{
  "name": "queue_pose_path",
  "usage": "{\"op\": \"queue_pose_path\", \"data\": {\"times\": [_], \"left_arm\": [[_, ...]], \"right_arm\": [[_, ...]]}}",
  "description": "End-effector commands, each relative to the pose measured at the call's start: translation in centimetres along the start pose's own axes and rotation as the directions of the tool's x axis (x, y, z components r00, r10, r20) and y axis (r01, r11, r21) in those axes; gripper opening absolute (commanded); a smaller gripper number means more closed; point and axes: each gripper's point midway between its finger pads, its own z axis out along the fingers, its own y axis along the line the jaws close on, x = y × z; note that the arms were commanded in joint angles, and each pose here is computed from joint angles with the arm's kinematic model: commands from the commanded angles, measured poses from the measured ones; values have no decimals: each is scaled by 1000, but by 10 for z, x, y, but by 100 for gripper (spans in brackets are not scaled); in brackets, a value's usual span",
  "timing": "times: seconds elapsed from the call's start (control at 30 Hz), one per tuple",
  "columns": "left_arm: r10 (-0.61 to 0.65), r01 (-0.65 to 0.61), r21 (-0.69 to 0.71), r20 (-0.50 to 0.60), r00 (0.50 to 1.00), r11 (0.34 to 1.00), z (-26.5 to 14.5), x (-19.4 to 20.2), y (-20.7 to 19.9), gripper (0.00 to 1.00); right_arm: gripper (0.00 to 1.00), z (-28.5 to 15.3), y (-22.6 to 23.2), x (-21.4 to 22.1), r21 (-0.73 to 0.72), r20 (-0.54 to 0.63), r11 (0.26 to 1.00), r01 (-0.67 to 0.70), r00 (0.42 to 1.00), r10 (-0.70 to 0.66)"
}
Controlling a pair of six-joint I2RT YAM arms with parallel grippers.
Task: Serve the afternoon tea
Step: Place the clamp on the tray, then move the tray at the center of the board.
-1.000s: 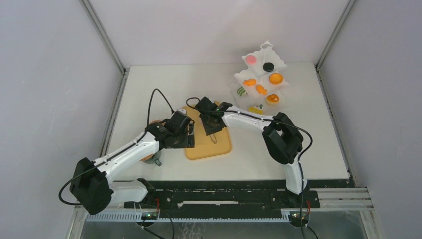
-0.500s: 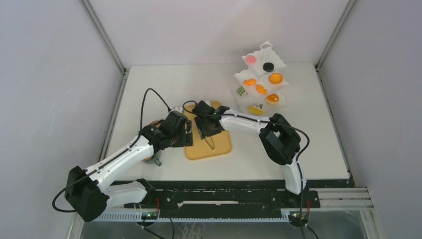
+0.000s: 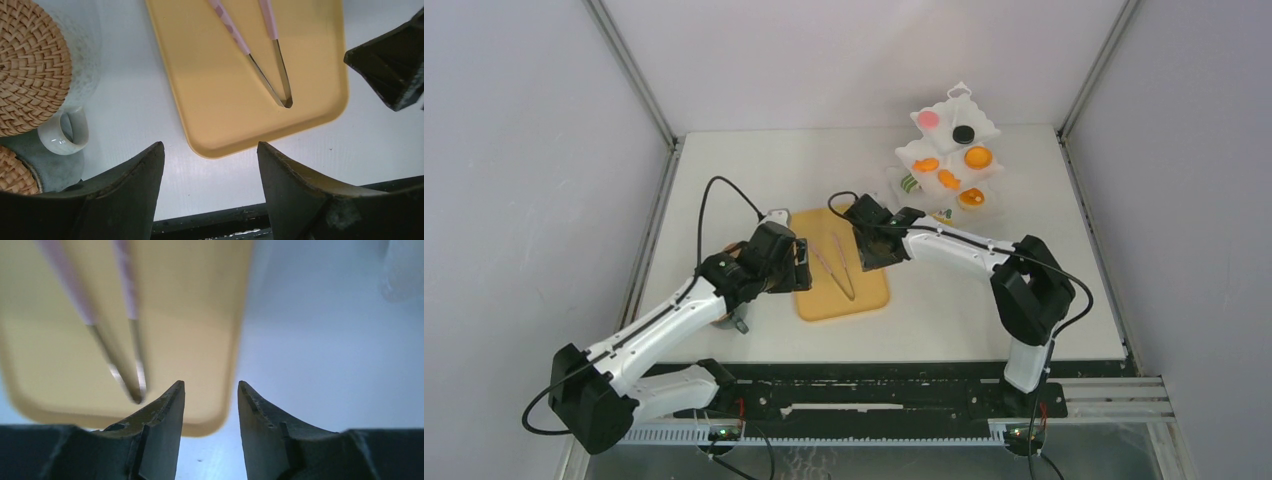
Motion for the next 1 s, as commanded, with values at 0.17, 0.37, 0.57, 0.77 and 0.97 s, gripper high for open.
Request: {"op": "queue_pose_path", "data": {"times": [0.17, 0.37, 0.57, 0.77, 0.97], "left_arm": [[21, -26, 33, 128, 992, 999, -18, -28, -2, 73], [21, -27, 34, 154, 988, 999, -23, -33, -1, 72], [19, -24, 33, 166, 986, 999, -25, -36, 0, 72], [11, -17, 33, 173, 985, 999, -28, -37, 1, 72], [10, -15, 24, 180, 984, 1000, -32, -38, 4, 72]], "right_arm": [[50, 24, -31, 38, 79, -83, 996, -45, 995, 51], [41, 40, -26, 52, 63, -142, 997, -42, 989, 51], [22, 51, -23, 64, 62, -189, 996, -58, 980, 69], [0, 60, -16, 56, 22, -199, 993, -119, 973, 121], [0, 71, -9, 25, -1, -179, 988, -151, 973, 149]]}}
